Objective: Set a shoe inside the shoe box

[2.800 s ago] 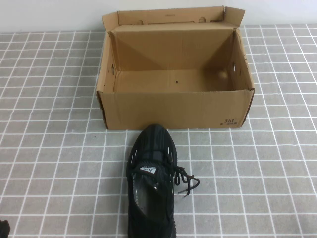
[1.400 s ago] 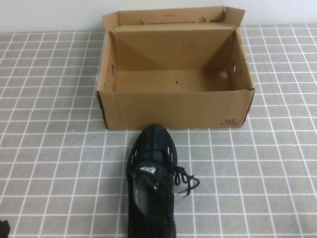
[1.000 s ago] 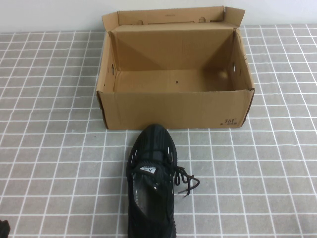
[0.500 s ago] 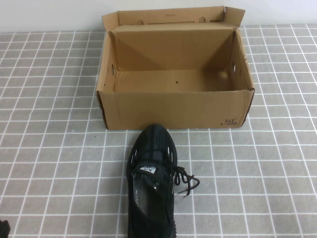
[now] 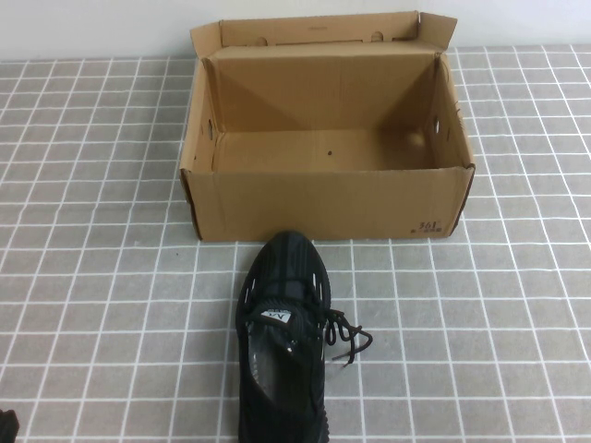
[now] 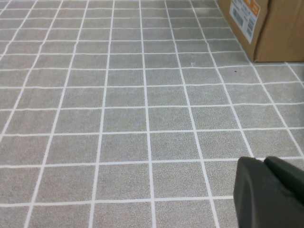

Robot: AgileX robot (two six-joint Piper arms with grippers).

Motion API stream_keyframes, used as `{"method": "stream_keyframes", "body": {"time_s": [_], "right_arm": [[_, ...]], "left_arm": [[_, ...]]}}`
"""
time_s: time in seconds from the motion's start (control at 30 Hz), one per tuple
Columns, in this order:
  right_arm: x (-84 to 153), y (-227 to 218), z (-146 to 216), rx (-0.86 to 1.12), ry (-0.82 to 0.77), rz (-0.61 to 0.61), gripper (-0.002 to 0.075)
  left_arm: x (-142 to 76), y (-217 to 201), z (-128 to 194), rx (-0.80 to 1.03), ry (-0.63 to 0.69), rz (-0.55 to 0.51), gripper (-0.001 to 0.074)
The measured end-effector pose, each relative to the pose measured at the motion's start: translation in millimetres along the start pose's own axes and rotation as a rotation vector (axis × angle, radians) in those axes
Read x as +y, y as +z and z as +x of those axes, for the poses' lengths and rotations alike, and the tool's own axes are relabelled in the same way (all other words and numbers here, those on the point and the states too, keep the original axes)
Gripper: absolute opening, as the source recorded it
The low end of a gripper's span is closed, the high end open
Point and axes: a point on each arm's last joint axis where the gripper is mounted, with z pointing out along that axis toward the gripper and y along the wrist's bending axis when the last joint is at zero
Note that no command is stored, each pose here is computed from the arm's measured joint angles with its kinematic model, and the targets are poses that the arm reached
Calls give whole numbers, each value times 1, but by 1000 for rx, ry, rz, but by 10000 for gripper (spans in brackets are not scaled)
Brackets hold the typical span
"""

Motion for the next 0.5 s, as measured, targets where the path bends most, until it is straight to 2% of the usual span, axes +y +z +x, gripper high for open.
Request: {"method": "stream_keyframes", "body": {"time_s": [0.1, 0.3, 0.5], "right_arm": [[9, 2, -17, 195, -54, 70, -16], [13, 30, -53, 399, -128, 122, -16], [23, 71, -84, 502, -169, 28, -16]], "left_arm": [[0, 0, 0, 0, 0, 0, -1], [0, 0, 0, 0, 0, 0, -1], [0, 0, 0, 0, 0, 0, -1]]}}
